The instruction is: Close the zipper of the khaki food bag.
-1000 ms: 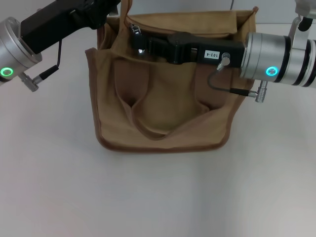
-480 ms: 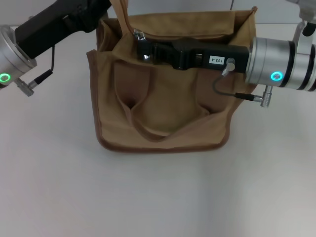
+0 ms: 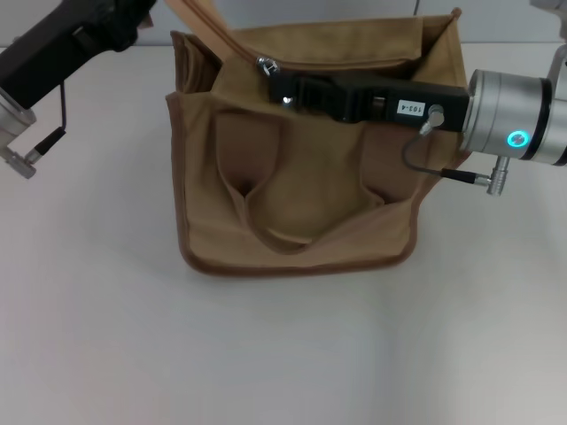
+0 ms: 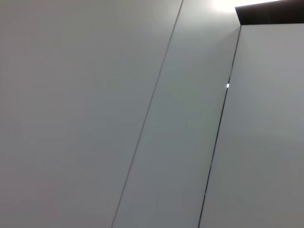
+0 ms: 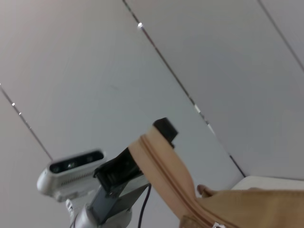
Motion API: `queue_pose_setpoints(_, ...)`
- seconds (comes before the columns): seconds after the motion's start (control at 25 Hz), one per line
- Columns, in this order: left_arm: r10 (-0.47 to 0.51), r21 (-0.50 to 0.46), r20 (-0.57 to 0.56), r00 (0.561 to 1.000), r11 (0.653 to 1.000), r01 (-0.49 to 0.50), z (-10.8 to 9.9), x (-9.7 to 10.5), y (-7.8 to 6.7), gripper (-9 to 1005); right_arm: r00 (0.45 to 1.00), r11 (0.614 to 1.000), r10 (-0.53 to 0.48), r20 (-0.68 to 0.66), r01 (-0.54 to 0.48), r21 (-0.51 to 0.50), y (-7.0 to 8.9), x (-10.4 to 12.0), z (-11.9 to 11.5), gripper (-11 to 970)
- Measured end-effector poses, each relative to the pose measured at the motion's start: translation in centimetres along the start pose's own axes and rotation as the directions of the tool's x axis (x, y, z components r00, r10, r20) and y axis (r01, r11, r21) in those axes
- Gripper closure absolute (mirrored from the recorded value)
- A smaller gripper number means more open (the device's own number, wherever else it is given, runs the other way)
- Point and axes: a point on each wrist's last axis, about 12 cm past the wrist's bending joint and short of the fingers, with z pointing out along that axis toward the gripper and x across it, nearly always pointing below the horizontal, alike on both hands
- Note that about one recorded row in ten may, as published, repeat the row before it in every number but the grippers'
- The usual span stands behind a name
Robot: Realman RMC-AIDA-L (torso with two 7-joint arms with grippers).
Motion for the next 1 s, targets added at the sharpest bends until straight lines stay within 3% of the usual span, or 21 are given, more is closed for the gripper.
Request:
queue_pose_setpoints(0.24, 0.034, -0.05, 0.024, 0.999, 0.998, -0.033, -1.6, 0.3, -0.1, 980, 1.0, 1.0, 0.004, 0.01, -0.004, 0.003, -0.2, -1.1, 0.1, 956)
queue_pose_setpoints(0.44, 0.054, -0.148, 0.068, 0.996, 0.988, -0.044, -3.8, 1.0, 0.0, 980, 0.999, 0.999, 0.026, -0.027, -0.025, 0.023, -0.5, -1.6, 0.2, 956)
queue_pose_setpoints(0.68, 0.057, -0.219, 0.081, 0.995, 0.975, -0.038, -5.6, 1.0, 0.1, 980, 0.999, 0.996, 0.048, -0.008, -0.047, 0.07, -1.0, -1.3, -1.7, 956)
queue_pose_setpoints(1.0, 0.057, -0.241, 0.07, 0.996, 0.97, -0.038, -5.7, 1.1, 0.4, 981, 0.996, 0.989, 0.069, 0.05, -0.075, 0.125, -1.2, -0.3, -5.1, 956)
